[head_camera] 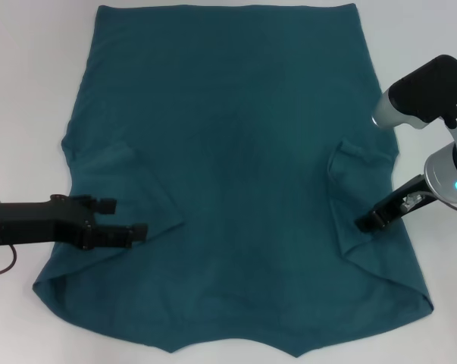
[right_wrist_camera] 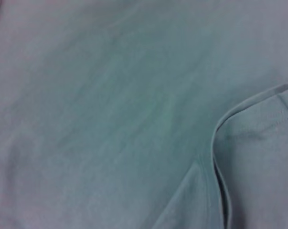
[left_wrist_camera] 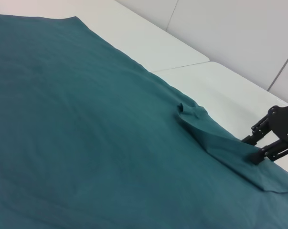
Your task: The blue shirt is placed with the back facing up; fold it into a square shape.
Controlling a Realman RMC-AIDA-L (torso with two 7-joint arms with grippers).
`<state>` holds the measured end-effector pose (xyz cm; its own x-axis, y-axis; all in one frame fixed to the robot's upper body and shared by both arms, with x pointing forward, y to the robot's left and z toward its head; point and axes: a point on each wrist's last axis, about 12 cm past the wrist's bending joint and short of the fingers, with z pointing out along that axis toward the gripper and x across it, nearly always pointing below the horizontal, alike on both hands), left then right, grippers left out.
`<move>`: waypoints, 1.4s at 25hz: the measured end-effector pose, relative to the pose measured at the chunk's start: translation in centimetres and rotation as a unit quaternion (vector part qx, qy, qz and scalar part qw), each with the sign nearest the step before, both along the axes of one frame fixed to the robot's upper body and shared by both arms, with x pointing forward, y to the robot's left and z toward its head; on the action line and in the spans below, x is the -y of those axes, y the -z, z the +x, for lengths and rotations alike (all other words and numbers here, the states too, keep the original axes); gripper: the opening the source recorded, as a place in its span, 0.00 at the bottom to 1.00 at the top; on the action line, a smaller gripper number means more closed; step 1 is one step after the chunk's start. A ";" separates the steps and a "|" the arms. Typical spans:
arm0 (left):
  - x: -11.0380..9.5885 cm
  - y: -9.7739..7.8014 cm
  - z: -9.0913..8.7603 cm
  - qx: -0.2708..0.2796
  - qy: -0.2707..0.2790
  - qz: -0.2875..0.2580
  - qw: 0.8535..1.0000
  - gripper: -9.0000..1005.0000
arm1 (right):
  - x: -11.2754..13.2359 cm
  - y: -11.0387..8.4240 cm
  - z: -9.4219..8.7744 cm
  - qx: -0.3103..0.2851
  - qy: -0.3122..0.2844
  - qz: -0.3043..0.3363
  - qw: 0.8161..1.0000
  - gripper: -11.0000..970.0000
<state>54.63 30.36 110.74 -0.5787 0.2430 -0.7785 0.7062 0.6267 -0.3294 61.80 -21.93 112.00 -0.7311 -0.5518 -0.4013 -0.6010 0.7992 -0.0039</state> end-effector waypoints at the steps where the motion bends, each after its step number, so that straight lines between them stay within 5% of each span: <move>1: 0.0 0.0 0.0 0.000 0.000 0.000 1.000 0.94 | 0.0 0.2 0.0 -0.003 0.000 0.003 1.000 0.53; 5: 0.1 0.0 0.1 0.001 -0.001 0.001 1.000 0.94 | -0.2 0.6 -0.2 -0.014 -0.001 0.012 1.000 0.49; 16: 0.0 0.1 0.0 -0.001 0.000 0.001 1.000 0.94 | 0.3 0.4 0.1 -0.011 0.014 0.025 1.000 0.03; 24: 0.0 0.1 -0.1 -0.001 0.000 -0.001 1.000 0.94 | -1.5 -0.7 0.7 0.004 -0.008 0.065 0.998 0.03; 35: -0.4 0.5 -0.5 -0.006 -0.007 0.000 1.000 0.94 | -3.7 -0.4 1.4 -0.002 -0.025 0.113 0.993 0.14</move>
